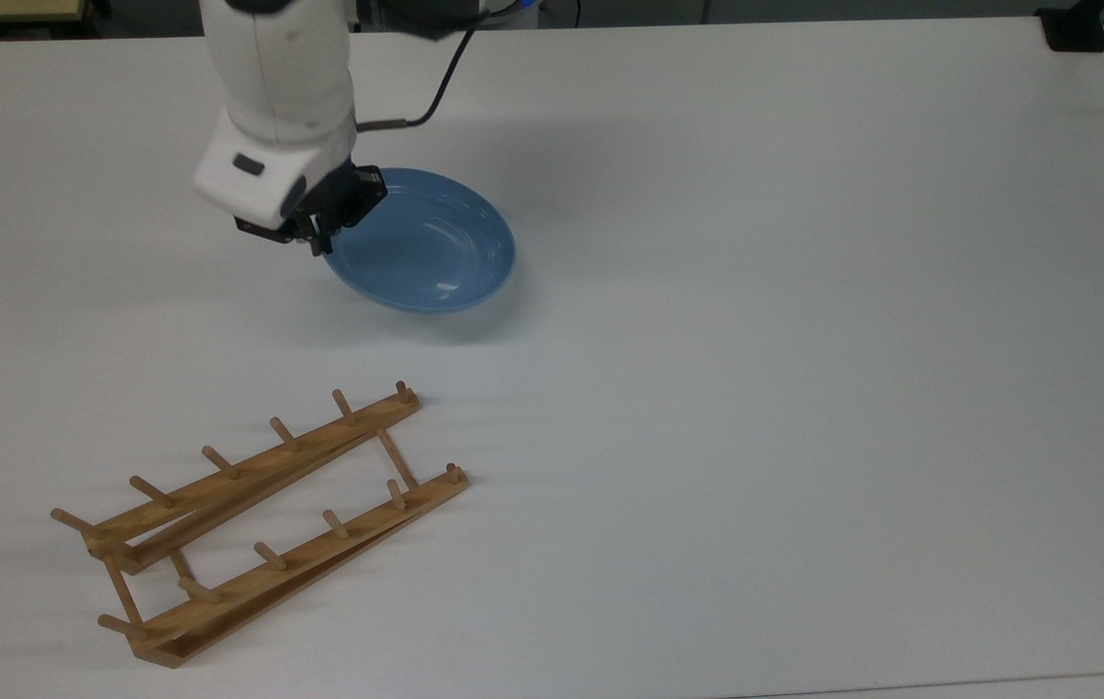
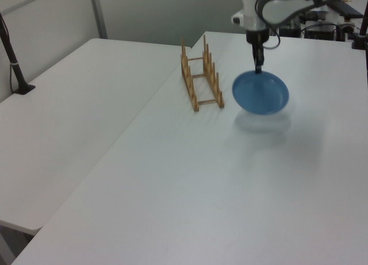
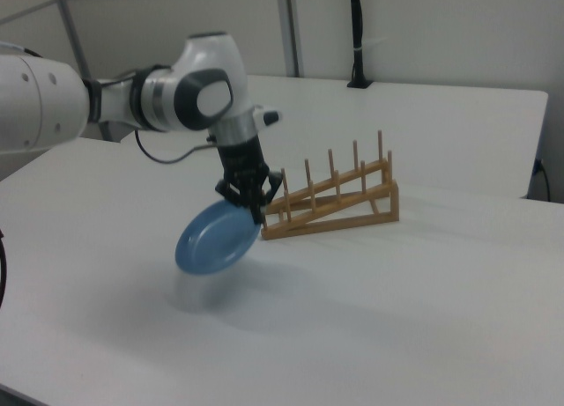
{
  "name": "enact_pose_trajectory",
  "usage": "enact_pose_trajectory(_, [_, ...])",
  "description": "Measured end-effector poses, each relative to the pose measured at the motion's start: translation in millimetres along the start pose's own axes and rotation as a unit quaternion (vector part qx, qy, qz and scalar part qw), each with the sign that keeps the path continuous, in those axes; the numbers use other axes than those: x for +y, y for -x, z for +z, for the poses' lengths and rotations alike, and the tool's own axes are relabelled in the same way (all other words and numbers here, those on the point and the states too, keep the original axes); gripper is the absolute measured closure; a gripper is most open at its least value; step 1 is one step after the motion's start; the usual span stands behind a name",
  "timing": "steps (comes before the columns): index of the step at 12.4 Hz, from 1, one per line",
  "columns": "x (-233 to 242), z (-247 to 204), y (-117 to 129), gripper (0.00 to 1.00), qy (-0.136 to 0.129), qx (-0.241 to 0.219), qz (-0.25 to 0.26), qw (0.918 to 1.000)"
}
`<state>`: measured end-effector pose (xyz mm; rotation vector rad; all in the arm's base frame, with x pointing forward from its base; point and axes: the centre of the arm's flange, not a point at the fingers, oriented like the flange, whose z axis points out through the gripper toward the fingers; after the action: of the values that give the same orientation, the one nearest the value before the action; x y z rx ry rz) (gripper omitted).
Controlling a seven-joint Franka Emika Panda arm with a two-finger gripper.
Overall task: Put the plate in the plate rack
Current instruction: 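Lift the plate by its rim and tilt it upright, then carry the upright plate over the wooden rack and lower it between pegs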
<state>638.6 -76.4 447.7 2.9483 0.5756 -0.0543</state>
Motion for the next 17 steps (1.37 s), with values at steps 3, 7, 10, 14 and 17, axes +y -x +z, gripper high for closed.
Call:
enact_pose_trajectory(3, [15.8,-71.1,-7.1,0.95,0.027,0.064,0.063,0.9955])
enact_pose_trajectory(7, [40.6,-140.5,-13.1,0.95,0.076,0.172,0.165,0.9682])
enact_pose_trajectory(10, [51.5,-154.2,-14.0,0.95,0.135,0.209,0.23,0.941])
enact_pose_trajectory(14, [56.5,-158.0,-19.3,0.95,0.195,0.24,0.282,0.9078])
enact_pose_trajectory(17, [58.7,-152.0,-24.6,0.95,0.243,0.253,0.31,0.8838])
